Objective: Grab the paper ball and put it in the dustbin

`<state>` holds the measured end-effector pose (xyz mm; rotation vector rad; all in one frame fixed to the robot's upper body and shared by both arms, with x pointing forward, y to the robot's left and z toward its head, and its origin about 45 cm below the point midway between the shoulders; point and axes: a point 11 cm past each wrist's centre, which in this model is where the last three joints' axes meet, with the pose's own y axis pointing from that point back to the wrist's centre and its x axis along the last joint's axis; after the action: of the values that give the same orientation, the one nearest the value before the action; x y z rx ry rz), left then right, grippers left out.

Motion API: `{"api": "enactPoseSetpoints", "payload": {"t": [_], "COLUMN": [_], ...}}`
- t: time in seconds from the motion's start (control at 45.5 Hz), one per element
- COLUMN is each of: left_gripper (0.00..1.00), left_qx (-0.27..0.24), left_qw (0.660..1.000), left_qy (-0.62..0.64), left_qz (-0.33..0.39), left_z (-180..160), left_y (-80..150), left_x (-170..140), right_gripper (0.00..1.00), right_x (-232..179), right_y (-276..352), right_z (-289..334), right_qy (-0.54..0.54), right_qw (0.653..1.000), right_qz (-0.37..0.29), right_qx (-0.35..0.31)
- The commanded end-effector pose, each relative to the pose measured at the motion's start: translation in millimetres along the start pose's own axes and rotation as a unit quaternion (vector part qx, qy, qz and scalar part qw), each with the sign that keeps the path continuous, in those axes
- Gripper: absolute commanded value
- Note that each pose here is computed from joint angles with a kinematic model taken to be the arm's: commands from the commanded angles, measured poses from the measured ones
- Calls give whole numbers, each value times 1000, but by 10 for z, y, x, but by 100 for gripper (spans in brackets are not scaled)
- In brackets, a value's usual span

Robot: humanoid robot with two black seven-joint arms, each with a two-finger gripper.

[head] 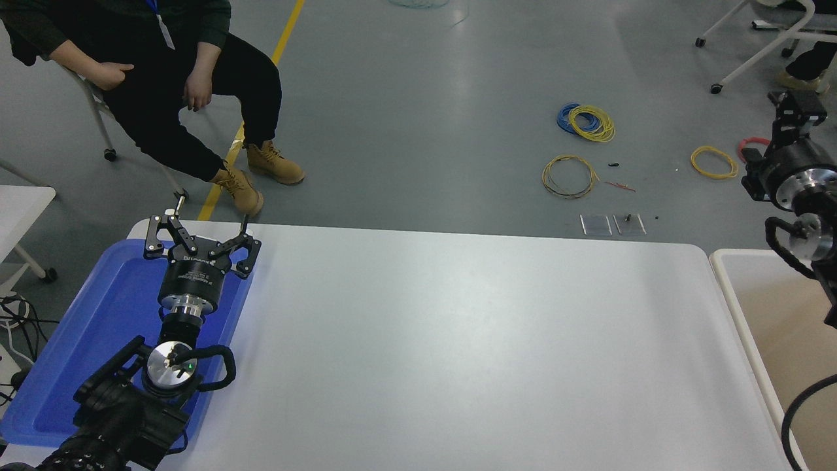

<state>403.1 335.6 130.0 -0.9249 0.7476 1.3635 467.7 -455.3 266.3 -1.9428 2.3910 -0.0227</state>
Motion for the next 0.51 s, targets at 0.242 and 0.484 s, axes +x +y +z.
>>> {"api": "enactPoseSetpoints", "payload": {"t": [0.242, 0.484], "left_gripper": [100, 100], "left_qx": [0, 0], "left_qw": [1000, 1000], "left_qy": [0, 0], "left_qz": [0, 0], "left_z": [0, 1], "left_y": [1, -5], "left_x": [2, -4], "right_gripper": [100, 100], "right_x": [-335, -449], "right_y": [541, 794], "right_z": [681, 1097], "right_qy": [-141, -156], "right_qw": [989, 988], "right_qz": [4, 5], "right_qx": [43, 0]}}
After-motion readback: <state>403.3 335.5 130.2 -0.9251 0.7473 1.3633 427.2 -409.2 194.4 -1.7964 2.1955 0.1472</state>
